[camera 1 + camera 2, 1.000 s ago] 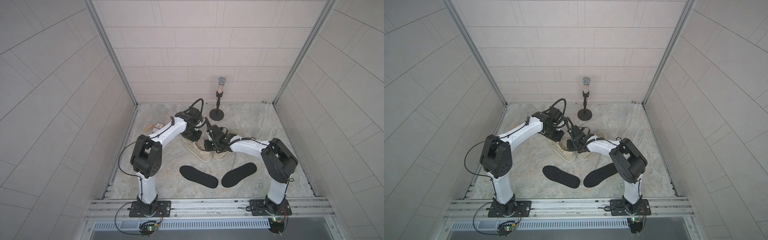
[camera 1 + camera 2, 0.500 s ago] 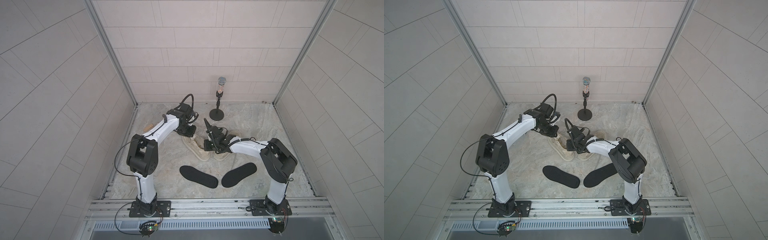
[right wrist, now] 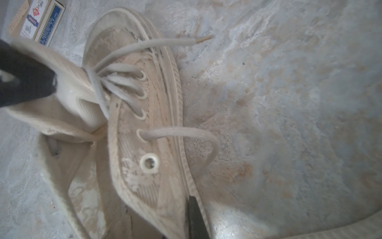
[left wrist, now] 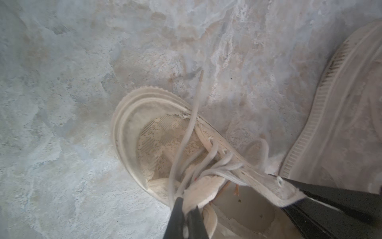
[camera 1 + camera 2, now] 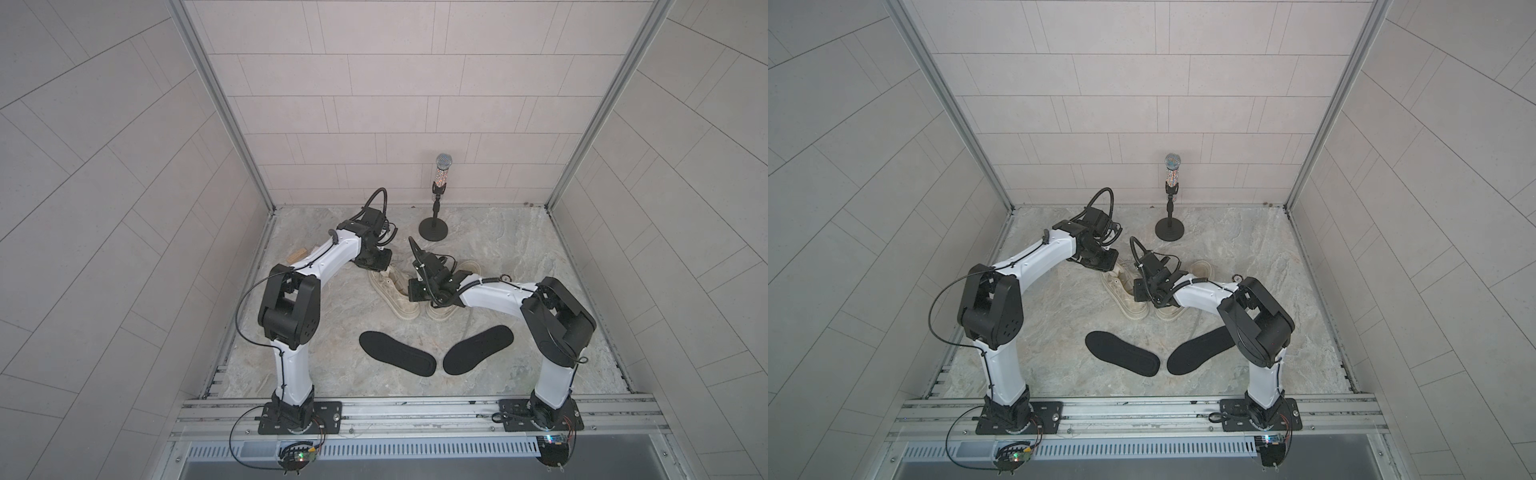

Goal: Insert the insole into the shoe
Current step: Adjust the shoe at the center of the board.

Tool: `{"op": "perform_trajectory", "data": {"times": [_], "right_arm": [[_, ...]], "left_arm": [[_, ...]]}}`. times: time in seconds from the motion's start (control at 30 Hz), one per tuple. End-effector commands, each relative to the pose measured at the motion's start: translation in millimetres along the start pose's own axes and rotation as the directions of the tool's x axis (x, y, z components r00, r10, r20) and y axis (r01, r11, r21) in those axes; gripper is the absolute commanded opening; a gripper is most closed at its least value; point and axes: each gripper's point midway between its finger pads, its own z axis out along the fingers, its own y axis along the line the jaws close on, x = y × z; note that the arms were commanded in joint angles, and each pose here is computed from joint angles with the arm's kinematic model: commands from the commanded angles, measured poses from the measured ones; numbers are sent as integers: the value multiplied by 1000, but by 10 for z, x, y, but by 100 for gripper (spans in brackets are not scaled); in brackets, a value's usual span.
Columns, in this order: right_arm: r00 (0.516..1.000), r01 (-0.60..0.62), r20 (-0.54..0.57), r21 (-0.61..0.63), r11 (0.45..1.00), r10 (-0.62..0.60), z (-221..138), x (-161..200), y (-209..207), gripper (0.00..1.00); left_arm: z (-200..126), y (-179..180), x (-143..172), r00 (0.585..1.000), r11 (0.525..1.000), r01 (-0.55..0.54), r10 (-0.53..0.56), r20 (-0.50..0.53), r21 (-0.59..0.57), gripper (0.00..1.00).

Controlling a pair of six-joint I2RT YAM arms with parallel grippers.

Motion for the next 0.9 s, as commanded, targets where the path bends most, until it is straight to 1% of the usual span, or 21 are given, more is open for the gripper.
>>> {"op": "perform_trajectory", "data": {"times": [0.0, 0.1, 0.2, 0.27, 0.3, 0.37, 0.43, 0.5, 0.63, 0.8, 0.87], "right_arm": [[994, -18, -104, 155, 988, 34, -27, 304, -387, 0], [994, -17, -106, 157, 987, 34, -27, 311, -392, 0], [993, -22, -108, 158, 987, 40, -21, 330, -403, 0], [993, -25, -110, 155, 988, 42, -14, 336, -396, 0], [993, -25, -109, 149, 989, 42, -13, 329, -380, 0], [994, -23, -103, 130, 991, 36, -22, 282, -326, 2], [995, -14, -98, 99, 995, 23, -25, 217, -239, 6], [996, 2, -94, 77, 997, 5, -25, 143, -160, 12], [997, 21, -78, 57, 998, -17, -5, 4, -79, 21], [998, 13, -62, 47, 999, -10, 7, -141, -88, 29], [998, 13, -58, 43, 999, -11, 10, -186, -94, 30]], "left_arm": [[-5, 498, -188, 993, 971, 40, -13, 116, -235, 3], [-60, 627, -217, 985, 934, 47, 14, 169, -355, 3], [-54, 761, -227, 983, 904, 80, 0, 186, -421, 3], [-52, 779, -232, 985, 898, 83, -7, 173, -432, 6], [-71, 755, -245, 985, 903, 87, -15, 173, -420, 9], [-107, 607, -285, 984, 935, 80, -18, 179, -346, 14], [-167, 388, -324, 980, 969, 81, -35, 194, -235, 20], [-229, 233, -327, 979, 984, 93, -62, 196, -153, 24], [-312, 11, -260, 976, 991, 128, -120, 183, -32, 33], [-465, -238, -129, 973, 983, 155, -169, 157, 98, 44], [-528, -310, -68, 970, 977, 170, -189, 153, 127, 47]]}}
